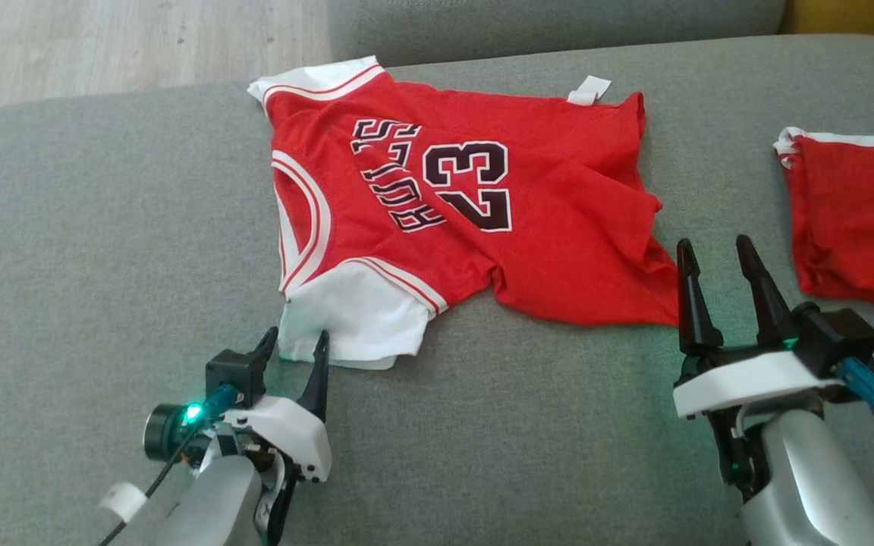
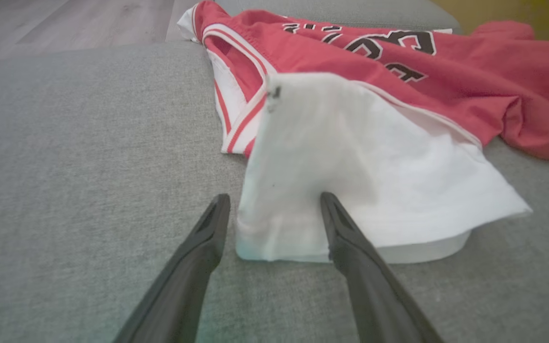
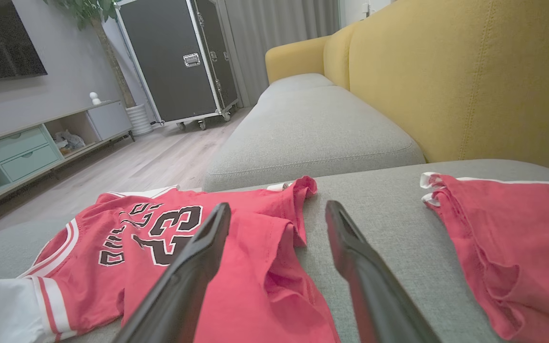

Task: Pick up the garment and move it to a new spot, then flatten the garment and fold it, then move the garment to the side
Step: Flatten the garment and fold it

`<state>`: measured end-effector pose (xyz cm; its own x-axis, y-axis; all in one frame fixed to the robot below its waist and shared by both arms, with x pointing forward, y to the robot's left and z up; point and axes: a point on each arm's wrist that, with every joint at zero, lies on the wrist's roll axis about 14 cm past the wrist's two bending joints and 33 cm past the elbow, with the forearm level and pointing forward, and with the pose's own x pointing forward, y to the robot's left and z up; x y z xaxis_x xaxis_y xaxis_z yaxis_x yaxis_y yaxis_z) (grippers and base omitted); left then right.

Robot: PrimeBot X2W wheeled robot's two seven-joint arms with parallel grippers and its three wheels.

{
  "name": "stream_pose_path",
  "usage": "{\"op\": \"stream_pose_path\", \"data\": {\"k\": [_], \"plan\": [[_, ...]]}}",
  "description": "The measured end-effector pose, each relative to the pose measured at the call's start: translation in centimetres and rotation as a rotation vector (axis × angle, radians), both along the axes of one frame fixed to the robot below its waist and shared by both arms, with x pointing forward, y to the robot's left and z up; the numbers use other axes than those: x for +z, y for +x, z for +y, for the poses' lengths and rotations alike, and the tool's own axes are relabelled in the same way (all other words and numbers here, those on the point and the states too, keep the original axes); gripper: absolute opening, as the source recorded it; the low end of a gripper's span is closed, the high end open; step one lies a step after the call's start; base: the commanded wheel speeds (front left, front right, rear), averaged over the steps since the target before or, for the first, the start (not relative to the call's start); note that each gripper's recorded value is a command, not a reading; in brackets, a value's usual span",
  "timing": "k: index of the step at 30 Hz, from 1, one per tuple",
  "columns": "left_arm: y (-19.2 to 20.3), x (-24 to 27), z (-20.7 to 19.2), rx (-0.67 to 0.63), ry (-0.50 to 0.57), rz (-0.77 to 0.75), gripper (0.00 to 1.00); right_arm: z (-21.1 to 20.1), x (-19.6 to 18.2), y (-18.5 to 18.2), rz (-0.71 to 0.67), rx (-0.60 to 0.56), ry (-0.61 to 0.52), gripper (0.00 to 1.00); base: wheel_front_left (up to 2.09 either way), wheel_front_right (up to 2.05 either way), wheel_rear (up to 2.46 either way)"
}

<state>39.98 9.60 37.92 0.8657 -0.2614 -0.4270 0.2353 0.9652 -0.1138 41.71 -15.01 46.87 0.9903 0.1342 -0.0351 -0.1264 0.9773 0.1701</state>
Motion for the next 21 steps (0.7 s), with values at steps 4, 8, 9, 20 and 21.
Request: {"op": "stream_pose_path", "data": {"k": [4,8,9,20,21], "plan": [[0.2,-0.7,0.2,0.005,0.018,0.026,1.0,-0.1,0.1,0.4,-0.005,-0.001,-0.001,1.0,0.0,0.0,0.0],[0.6,-1.1,0.1,-0.001,0.032,0.046,1.0,-0.1,-0.1,0.4,0.001,-0.002,-0.002,1.0,0.0,0.0,0.0],[0.6,-1.1,0.1,-0.003,0.034,0.048,1.0,-0.1,-0.2,0.4,0.004,-0.003,-0.002,1.0,0.0,0.0,0.0],[1.0,1.1,-0.9,-0.033,-0.01,-0.039,0.0,-1.1,-2.5,-0.7,0.089,-0.023,-0.035,1.0,0.0,0.0,0.0],[0.8,1.3,-0.9,-0.03,-0.018,-0.047,0.0,-1.1,-2.8,-1.0,0.101,-0.021,-0.04,1.0,0.0,0.0,0.0]]}}
